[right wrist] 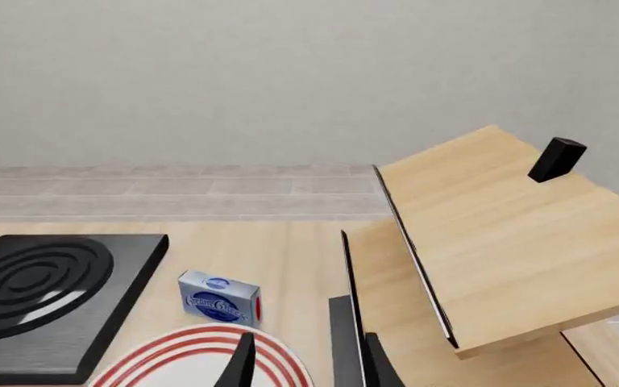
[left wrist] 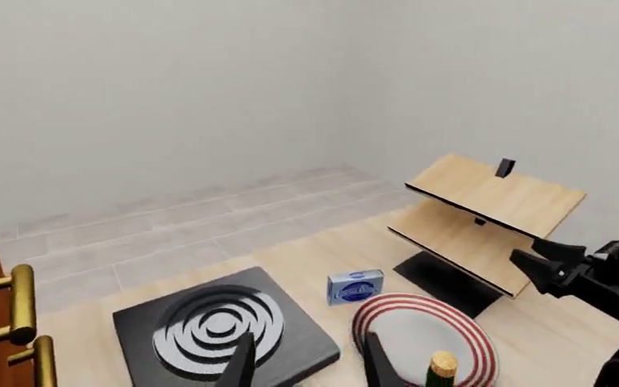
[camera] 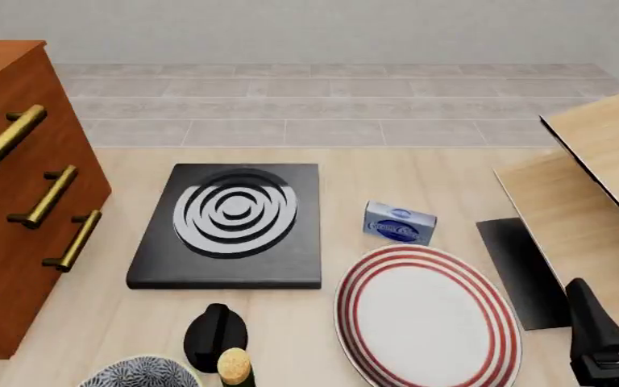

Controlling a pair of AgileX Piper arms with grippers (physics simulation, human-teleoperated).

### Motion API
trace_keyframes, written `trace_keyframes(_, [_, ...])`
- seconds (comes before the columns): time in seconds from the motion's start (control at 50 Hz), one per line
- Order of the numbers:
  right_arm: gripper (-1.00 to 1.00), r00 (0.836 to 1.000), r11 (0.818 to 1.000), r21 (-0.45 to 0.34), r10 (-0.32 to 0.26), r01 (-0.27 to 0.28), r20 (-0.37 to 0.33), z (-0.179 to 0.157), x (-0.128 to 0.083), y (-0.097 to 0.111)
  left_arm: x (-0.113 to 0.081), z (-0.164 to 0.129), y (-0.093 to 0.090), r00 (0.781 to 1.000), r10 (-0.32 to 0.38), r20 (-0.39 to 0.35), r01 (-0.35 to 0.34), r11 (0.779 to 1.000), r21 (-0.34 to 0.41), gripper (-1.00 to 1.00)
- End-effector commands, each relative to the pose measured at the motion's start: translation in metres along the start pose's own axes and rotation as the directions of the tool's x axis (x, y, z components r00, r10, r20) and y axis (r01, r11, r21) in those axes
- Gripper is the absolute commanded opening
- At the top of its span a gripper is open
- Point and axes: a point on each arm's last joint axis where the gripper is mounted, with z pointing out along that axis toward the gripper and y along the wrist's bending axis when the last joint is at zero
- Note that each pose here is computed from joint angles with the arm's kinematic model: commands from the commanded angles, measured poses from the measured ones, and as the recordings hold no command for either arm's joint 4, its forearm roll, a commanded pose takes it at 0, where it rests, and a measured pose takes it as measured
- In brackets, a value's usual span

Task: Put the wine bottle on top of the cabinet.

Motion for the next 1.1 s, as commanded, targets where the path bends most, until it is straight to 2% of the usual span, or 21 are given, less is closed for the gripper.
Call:
trace_keyframes(0.02, [1.00, 1.000, 1.000, 0.000, -0.001, 0.001, 0.000, 0.000, 0.000, 0.000, -0.007, -0.005, 0.001, 0.999, -0.028, -0.017, 0.029, 0.996, 0.079, 1.00])
trace_keyframes(0.2, [1.00, 1.000, 1.000, 0.000, -0.001, 0.001, 0.000, 0.000, 0.000, 0.000, -0.005, -0.004, 0.001, 0.999, -0.046, -0.028, 0.049, 0.988, 0.145, 1.00])
trace_keyframes(0.42, [1.00, 1.000, 1.000, 0.000, 0.001, -0.001, 0.000, 0.000, 0.000, 0.000, 0.006, 0.003, 0.001, 0.997, -0.058, -0.048, 0.067, 0.975, 0.210, 1.00])
trace_keyframes(0.72, [1.00, 1.000, 1.000, 0.000, 0.000, 0.000, 0.000, 0.002, -0.001, 0.000, 0.015, 0.007, -0.001, 0.994, -0.081, -0.071, 0.099, 0.948, 0.302, 1.00])
trace_keyframes(1.1, [1.00, 1.000, 1.000, 0.001, 0.000, 0.000, 0.000, 0.001, -0.001, 0.000, 0.017, 0.008, -0.001, 0.993, -0.087, -0.084, 0.111, 0.933, 0.343, 1.00])
